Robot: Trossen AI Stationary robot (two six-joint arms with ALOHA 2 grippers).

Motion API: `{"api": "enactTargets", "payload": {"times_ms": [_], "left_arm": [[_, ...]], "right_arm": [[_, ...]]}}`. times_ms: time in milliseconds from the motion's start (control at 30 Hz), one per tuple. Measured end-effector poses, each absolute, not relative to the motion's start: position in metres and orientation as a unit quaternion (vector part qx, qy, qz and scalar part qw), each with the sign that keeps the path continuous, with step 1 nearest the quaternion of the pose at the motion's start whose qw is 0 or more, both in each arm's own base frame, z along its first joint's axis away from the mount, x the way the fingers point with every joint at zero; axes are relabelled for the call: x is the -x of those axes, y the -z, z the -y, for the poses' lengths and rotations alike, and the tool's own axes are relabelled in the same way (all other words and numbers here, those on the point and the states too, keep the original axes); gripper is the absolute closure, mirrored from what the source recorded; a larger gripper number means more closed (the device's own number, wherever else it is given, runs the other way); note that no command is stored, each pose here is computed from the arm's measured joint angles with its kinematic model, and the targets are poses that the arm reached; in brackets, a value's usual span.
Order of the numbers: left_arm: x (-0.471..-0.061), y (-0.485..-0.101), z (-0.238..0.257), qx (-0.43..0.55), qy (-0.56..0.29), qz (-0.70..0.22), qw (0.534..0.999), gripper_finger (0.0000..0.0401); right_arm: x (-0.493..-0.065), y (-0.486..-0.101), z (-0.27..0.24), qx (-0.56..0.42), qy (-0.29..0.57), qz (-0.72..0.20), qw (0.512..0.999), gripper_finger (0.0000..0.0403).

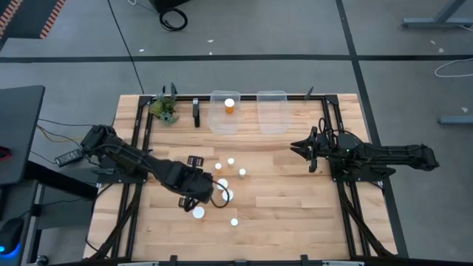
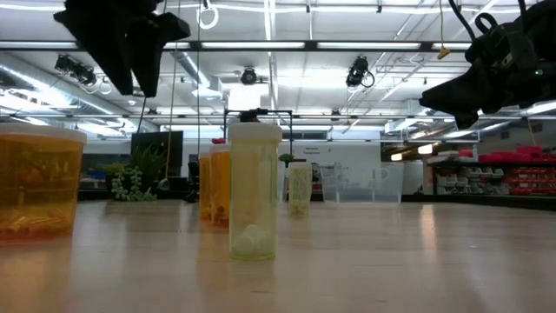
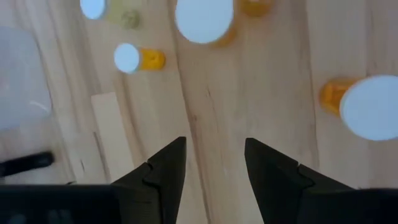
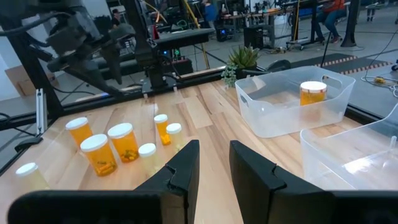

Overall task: Pick and place medicine bottles into bin by pill shape (circle, oval)
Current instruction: Put the large orange pill bottle into the left transparent bin

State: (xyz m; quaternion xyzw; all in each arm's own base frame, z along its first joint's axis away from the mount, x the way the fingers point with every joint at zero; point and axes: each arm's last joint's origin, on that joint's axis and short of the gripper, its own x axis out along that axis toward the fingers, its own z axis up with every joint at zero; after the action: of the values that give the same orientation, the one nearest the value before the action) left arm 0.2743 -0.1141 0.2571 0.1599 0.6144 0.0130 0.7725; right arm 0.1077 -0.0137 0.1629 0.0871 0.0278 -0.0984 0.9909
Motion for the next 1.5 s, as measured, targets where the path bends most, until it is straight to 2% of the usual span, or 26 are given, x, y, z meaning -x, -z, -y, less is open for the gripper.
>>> {"api": "enactTargets", "payload": {"times_ms": [133, 300, 467, 633, 1000, 1200, 1500], "left_arm": [[-0.252, -0.243, 0.111, -0.162, -0.020, -0.615, 0.771, 0.0230], [-0.225, -0.228, 0.106, -0.107, -0.026, -0.586, 0.802, 0.0230], [-0.202, -0.207, 0.107, -0.056, -0.036, -0.592, 0.803, 0.0229], [-0.190, -0.190, 0.116, -0.048, -0.032, -0.591, 0.805, 0.0217], [-0.191, -0.188, 0.137, -0.006, 0.011, -0.555, 0.832, 0.0114], [-0.197, -0.179, 0.150, -0.004, 0.037, -0.547, 0.836, 0.0107], [-0.210, -0.165, 0.163, -0.009, 0.066, -0.526, 0.848, 0.0118]], "right_arm": [[-0.108, -0.163, 0.014, -0.087, 0.098, -0.028, 0.991, 0.0308], [-0.108, -0.163, 0.014, -0.087, 0.098, -0.029, 0.991, 0.0308], [-0.108, -0.162, 0.014, -0.087, 0.099, -0.030, 0.991, 0.0308], [-0.108, -0.162, 0.014, -0.087, 0.099, -0.032, 0.991, 0.0308], [-0.108, -0.162, 0.014, -0.087, 0.099, -0.032, 0.991, 0.0308], [-0.108, -0.162, 0.014, -0.087, 0.099, -0.032, 0.991, 0.0308], [-0.108, -0.162, 0.014, -0.087, 0.099, -0.032, 0.991, 0.0308]]}}
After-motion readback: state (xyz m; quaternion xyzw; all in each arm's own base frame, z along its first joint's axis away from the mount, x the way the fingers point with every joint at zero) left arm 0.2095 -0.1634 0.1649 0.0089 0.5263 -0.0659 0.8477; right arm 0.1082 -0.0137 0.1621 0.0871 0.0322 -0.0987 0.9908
